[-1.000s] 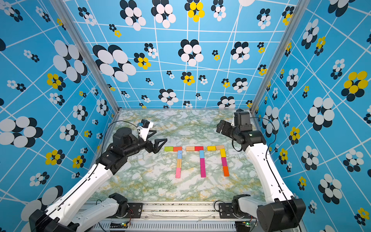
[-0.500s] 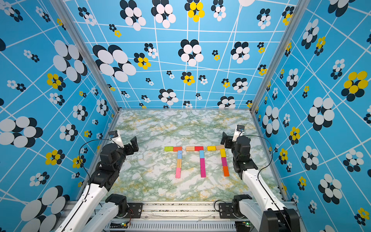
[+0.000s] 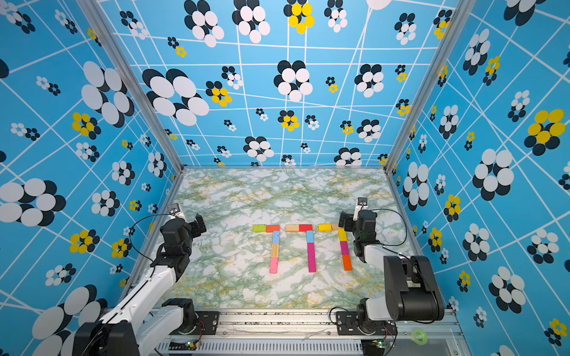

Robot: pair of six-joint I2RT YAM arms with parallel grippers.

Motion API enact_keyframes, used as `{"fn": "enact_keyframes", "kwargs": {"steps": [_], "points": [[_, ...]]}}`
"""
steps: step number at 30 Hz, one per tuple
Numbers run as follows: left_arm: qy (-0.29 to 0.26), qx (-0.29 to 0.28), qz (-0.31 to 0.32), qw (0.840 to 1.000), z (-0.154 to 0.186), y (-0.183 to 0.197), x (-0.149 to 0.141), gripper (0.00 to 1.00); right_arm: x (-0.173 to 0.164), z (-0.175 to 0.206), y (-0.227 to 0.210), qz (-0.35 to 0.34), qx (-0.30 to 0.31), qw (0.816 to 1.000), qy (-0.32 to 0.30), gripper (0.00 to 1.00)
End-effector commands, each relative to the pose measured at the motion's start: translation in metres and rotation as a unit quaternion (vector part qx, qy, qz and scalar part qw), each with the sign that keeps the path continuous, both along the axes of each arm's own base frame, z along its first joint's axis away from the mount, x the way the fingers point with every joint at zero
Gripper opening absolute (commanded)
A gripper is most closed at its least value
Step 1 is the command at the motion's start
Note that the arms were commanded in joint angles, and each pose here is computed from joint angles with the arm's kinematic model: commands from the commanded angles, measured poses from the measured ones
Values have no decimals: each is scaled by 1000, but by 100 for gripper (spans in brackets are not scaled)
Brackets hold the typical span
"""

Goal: Assemble the number 7 with building blocks
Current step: Reset both arms

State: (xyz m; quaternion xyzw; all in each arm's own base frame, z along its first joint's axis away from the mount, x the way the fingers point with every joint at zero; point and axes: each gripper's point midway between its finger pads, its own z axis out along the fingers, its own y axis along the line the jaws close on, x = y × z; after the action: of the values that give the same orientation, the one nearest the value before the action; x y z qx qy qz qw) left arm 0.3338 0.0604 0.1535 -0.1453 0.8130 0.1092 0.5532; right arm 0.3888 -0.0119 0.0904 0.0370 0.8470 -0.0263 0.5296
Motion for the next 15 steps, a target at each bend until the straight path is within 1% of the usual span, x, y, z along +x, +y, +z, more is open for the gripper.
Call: {"fn": "enact_keyframes", "kwargs": {"steps": [1, 3, 5, 6, 8, 11, 13, 15], "points": [[-27, -5, -53, 998, 5, -11, 23, 99, 5, 9, 0, 8, -6, 998, -62, 99], [-25, 5, -81, 996, -1, -18, 33, 99, 5, 7, -2, -1, -7, 997, -78, 99], [-23, 1, -92, 995, -7, -21, 39, 99, 4, 7, -4, -7, -6, 997, -77, 99], [-13, 2, -100, 995, -12, -24, 41, 99, 3, 7, -5, -8, -6, 997, -77, 99], [-5, 6, -102, 995, -20, -25, 43, 99, 3, 6, -5, -7, -7, 997, -77, 99], [-6, 3, -103, 995, -31, -26, 43, 99, 4, 7, -4, -6, -7, 997, -78, 99], [-19, -10, -114, 993, -30, -34, 44, 99, 4, 6, -5, -7, -7, 997, -76, 99], [-49, -13, -139, 989, -24, -48, 47, 99, 4, 6, -5, -8, -8, 997, -76, 99]]}}
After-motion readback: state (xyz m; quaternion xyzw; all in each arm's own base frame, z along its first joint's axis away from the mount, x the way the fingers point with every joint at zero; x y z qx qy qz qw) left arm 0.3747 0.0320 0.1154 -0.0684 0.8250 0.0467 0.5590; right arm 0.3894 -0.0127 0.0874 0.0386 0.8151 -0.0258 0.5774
